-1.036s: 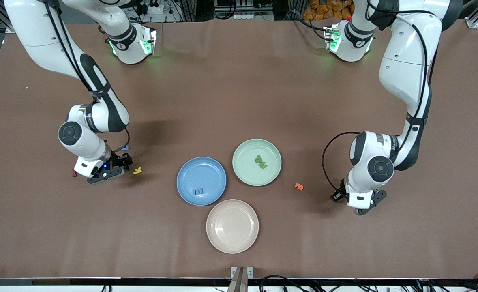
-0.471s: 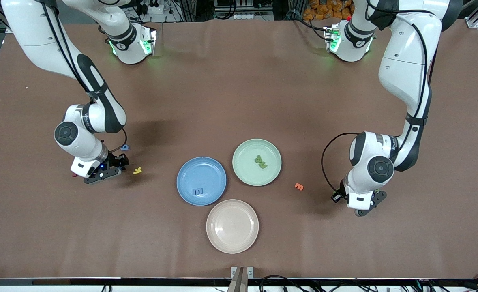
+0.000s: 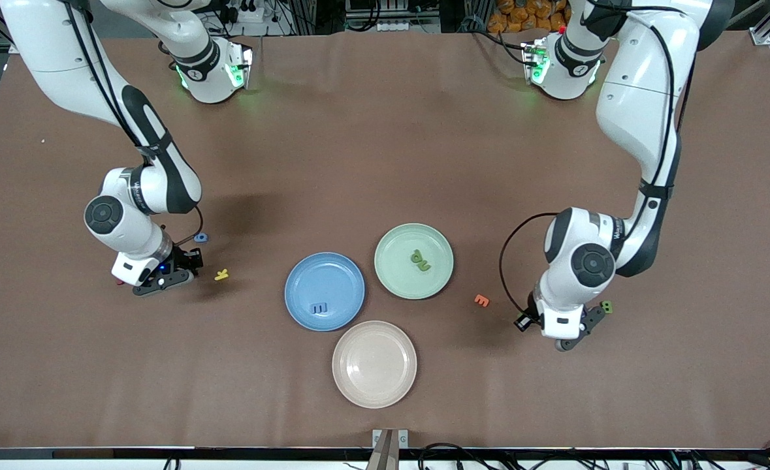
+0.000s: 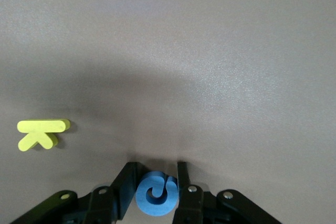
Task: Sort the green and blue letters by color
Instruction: 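Drop green Z onto the green plate while the right gripper lifts blue c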
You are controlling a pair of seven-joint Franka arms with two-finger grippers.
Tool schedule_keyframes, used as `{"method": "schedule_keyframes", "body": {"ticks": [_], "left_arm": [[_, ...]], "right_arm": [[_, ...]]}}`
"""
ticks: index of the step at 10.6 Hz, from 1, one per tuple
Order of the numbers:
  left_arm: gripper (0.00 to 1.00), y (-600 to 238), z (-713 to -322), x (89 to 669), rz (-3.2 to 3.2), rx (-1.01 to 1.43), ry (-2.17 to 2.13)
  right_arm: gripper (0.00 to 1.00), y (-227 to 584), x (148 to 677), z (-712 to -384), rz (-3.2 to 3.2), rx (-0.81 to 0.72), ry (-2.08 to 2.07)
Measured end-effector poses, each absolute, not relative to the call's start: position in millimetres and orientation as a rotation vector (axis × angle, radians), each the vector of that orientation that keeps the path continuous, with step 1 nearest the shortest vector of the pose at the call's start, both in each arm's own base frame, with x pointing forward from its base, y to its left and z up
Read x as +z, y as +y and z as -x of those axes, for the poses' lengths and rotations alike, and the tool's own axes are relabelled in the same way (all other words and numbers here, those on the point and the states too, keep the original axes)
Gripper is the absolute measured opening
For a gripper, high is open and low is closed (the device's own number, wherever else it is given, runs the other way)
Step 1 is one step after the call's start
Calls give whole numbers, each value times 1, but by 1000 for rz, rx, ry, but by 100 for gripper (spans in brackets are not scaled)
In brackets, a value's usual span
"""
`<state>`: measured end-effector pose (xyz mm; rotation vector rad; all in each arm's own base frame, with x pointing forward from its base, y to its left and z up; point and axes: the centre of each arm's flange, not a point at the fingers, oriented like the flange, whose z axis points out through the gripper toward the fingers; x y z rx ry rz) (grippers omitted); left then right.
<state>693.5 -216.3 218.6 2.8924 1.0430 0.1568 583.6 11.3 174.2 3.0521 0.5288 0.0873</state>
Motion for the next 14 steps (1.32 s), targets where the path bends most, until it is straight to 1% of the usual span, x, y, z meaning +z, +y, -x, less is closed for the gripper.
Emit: {"method": "schedule_keyframes", "body": {"ticks": [3, 4, 8, 11, 13, 14], "left_arm": [[35, -288, -672, 240, -2809, 143, 1104], [35, -317, -659, 242, -2788, 120, 1119], [35, -401, -613, 247, -2750, 87, 1156], [35, -443, -581, 249, -2771, 58, 1145], [35, -447, -568, 242, -2844, -3, 1158], [38, -444, -567, 241, -2863, -19, 1168]], "right_arm": [[37, 10, 175, -584, -3064, 90, 521], [33, 8, 176, -584, -3070, 92, 516], [33, 9, 176, -584, -3080, 75, 515], [33, 13, 180, -589, -3085, 45, 526], [33, 17, 189, -597, -3089, 20, 535], [33, 18, 192, -600, -3089, 22, 536]]}}
